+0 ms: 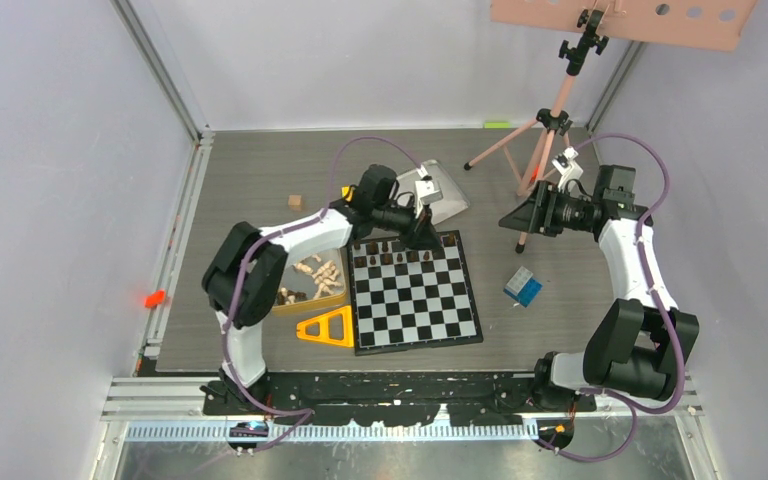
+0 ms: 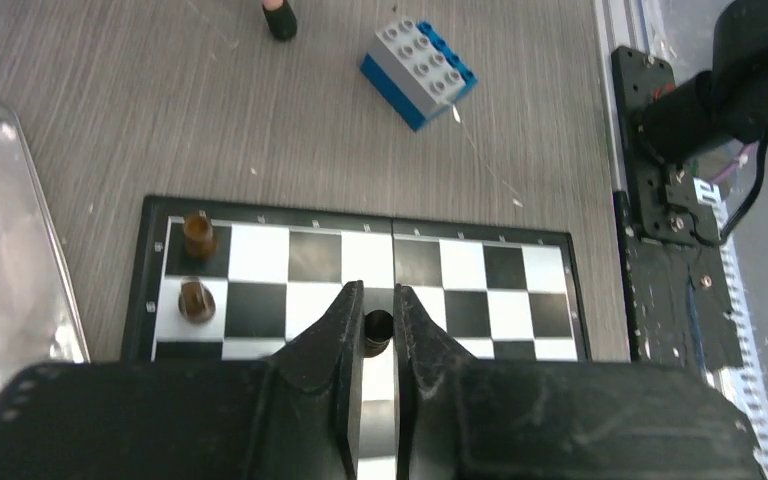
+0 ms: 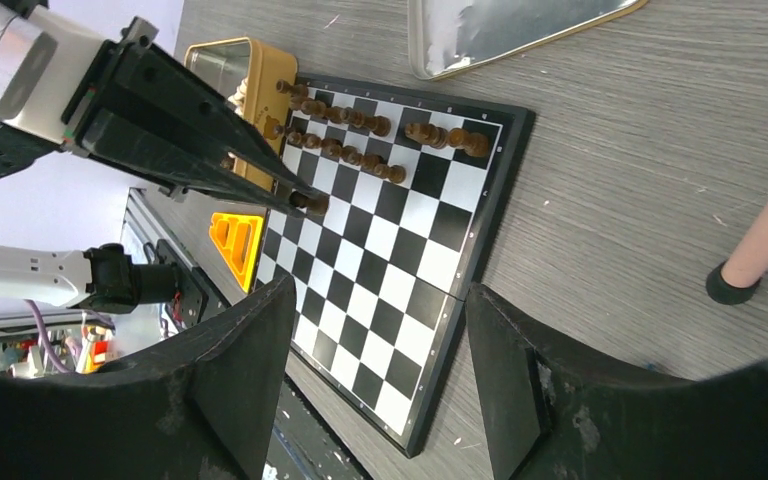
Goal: Set up the chess pieces on the board
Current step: Place the chess piece on the chessboard.
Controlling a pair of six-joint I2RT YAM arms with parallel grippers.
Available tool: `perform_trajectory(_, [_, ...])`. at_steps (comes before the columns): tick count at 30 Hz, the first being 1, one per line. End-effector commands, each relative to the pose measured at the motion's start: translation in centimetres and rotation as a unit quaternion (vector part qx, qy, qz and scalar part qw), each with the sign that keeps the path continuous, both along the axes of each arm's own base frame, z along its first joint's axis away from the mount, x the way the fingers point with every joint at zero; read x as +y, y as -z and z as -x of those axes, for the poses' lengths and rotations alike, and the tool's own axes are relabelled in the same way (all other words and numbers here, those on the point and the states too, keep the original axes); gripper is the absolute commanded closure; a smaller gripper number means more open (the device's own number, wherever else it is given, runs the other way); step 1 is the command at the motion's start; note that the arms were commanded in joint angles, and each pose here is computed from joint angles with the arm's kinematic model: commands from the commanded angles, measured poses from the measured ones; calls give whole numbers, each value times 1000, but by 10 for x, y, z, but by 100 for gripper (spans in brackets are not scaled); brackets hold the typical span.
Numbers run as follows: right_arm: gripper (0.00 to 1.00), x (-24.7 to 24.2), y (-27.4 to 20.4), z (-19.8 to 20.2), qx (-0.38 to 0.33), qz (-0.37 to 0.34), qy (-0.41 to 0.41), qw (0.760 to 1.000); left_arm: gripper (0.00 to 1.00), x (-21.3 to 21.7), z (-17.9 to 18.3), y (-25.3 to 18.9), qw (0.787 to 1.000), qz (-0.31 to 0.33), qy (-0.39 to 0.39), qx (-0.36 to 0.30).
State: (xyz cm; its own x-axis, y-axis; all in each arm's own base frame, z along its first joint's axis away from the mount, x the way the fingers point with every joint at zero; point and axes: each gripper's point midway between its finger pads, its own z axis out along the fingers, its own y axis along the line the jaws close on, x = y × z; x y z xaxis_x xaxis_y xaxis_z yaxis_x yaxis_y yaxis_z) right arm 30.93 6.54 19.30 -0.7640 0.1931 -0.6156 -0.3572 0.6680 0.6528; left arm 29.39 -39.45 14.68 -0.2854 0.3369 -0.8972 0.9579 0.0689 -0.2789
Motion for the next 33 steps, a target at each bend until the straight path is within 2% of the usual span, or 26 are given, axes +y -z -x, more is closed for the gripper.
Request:
perform_trajectory(1, [31, -11, -15, -10, -34, 19, 9, 999, 99, -35, -15, -33, 996, 77, 28, -33])
perform_trajectory(14, [31, -18, -12, -8, -29, 17, 17, 999, 97, -51, -26, 18, 997, 71, 39, -8])
perform_trajectory(22, [31, -19, -11, -7, -26, 13, 17, 999, 95, -51, -33, 34, 998, 59, 25, -6])
perform_trajectory(33, [31, -18, -10, -7, -24, 8, 14, 1000, 95, -44, -48, 41, 999, 27, -45, 7])
